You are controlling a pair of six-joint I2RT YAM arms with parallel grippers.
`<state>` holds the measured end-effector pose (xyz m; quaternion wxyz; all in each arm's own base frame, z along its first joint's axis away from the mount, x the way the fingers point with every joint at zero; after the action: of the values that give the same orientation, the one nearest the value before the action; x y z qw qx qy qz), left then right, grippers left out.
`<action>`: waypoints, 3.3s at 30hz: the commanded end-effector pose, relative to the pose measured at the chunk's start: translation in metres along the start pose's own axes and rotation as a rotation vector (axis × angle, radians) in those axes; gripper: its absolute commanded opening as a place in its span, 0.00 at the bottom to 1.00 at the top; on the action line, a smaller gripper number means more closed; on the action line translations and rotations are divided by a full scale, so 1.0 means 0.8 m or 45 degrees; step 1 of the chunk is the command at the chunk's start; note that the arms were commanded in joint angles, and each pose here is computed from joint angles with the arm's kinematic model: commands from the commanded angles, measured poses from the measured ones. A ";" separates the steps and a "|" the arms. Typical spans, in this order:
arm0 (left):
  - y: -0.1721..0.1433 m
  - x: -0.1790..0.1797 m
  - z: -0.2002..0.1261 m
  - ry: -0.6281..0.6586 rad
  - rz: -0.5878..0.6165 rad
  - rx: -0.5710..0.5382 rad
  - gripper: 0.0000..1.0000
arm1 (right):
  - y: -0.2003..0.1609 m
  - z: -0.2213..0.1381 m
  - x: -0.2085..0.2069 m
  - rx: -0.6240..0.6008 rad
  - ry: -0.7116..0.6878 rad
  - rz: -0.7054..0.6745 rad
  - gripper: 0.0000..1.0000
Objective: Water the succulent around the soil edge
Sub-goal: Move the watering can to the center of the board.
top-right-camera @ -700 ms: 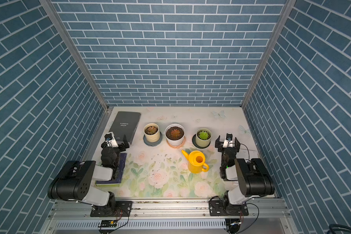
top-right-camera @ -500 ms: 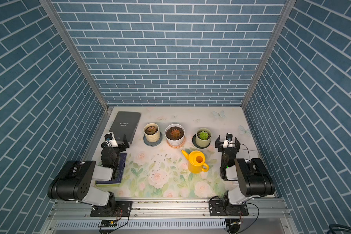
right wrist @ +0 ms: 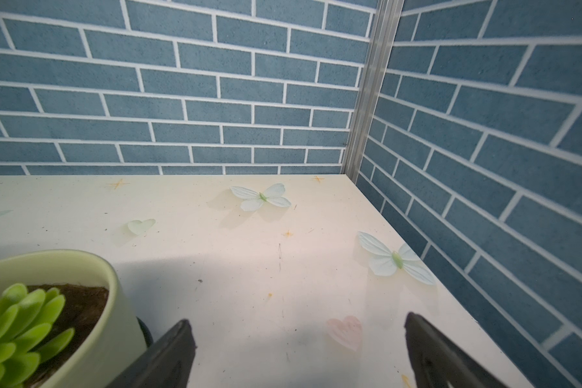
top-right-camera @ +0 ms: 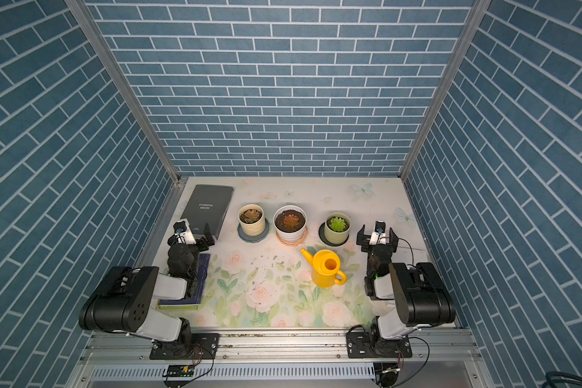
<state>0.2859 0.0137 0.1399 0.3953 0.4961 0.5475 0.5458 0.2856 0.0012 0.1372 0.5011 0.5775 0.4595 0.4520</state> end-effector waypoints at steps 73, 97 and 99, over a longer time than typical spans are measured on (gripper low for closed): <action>0.200 -0.053 0.004 -0.645 -0.965 0.011 1.00 | 0.057 -0.017 0.020 0.372 0.147 0.558 0.94; 0.197 -0.091 -0.022 -0.755 -0.799 0.205 1.00 | 0.056 -0.156 0.113 0.824 0.662 0.386 0.80; 0.197 -0.091 -0.023 -0.754 -0.797 0.207 1.00 | 0.054 -0.163 0.117 0.852 0.679 0.381 0.81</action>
<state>0.3014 -0.0712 0.2812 0.6342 0.4628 0.5905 0.1869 0.1853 0.1071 0.1930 0.1102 0.6242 0.6020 0.4856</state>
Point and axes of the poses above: each gripper's point midway between its finger pads, its own z axis out along the fingers, its own x axis along the line the jaws close on, y = z × x, the point moved 8 cm from there along -z, back along the fingers, and after that the axes turned 9 degrees about z, right-handed, at the moved point
